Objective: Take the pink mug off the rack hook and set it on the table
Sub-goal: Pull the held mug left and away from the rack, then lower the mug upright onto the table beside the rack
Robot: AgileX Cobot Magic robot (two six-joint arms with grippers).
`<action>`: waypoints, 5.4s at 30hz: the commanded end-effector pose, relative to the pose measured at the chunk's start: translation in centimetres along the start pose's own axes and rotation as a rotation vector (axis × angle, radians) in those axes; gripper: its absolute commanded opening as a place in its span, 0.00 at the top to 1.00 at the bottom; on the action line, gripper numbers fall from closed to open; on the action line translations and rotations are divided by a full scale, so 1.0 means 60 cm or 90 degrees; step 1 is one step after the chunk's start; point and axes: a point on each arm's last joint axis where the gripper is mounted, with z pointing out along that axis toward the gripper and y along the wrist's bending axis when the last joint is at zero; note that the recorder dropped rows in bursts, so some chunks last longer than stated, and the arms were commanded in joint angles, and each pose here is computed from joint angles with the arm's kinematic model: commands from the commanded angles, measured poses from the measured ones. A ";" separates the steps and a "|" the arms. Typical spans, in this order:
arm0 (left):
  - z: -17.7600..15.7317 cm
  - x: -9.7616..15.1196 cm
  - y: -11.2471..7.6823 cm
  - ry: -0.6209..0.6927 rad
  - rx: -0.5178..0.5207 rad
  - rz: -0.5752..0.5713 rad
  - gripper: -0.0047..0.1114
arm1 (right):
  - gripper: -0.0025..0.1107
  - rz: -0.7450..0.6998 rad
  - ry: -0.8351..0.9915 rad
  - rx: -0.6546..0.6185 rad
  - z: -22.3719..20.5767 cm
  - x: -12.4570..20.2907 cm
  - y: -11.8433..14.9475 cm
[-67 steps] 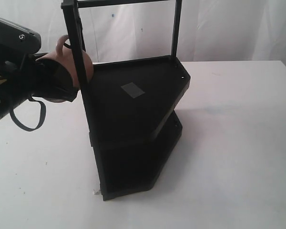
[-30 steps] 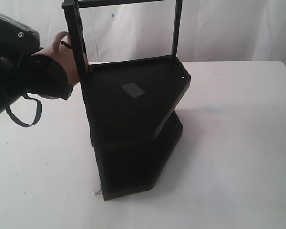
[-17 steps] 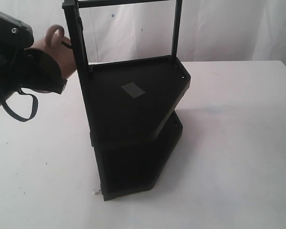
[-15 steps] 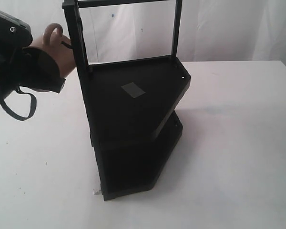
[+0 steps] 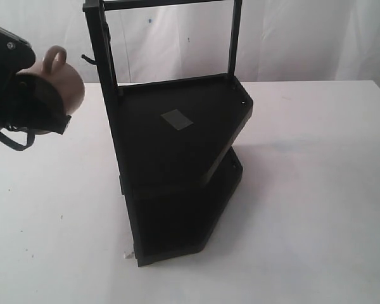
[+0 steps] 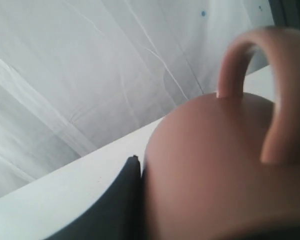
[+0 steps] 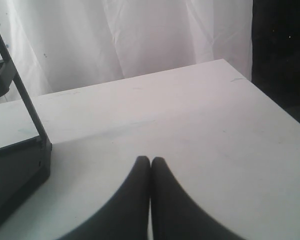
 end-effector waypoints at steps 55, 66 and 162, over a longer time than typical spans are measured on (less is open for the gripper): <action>0.011 0.048 0.019 0.191 0.168 0.023 0.96 | 0.98 -0.016 -0.008 0.003 0.000 0.001 -0.001; -0.009 0.095 -0.012 0.218 0.227 -0.097 0.96 | 0.98 -0.014 -0.008 0.003 0.000 0.001 -0.001; 0.089 0.089 -0.006 0.628 0.323 -0.069 0.96 | 0.98 -0.017 -0.006 -0.009 0.000 0.001 0.001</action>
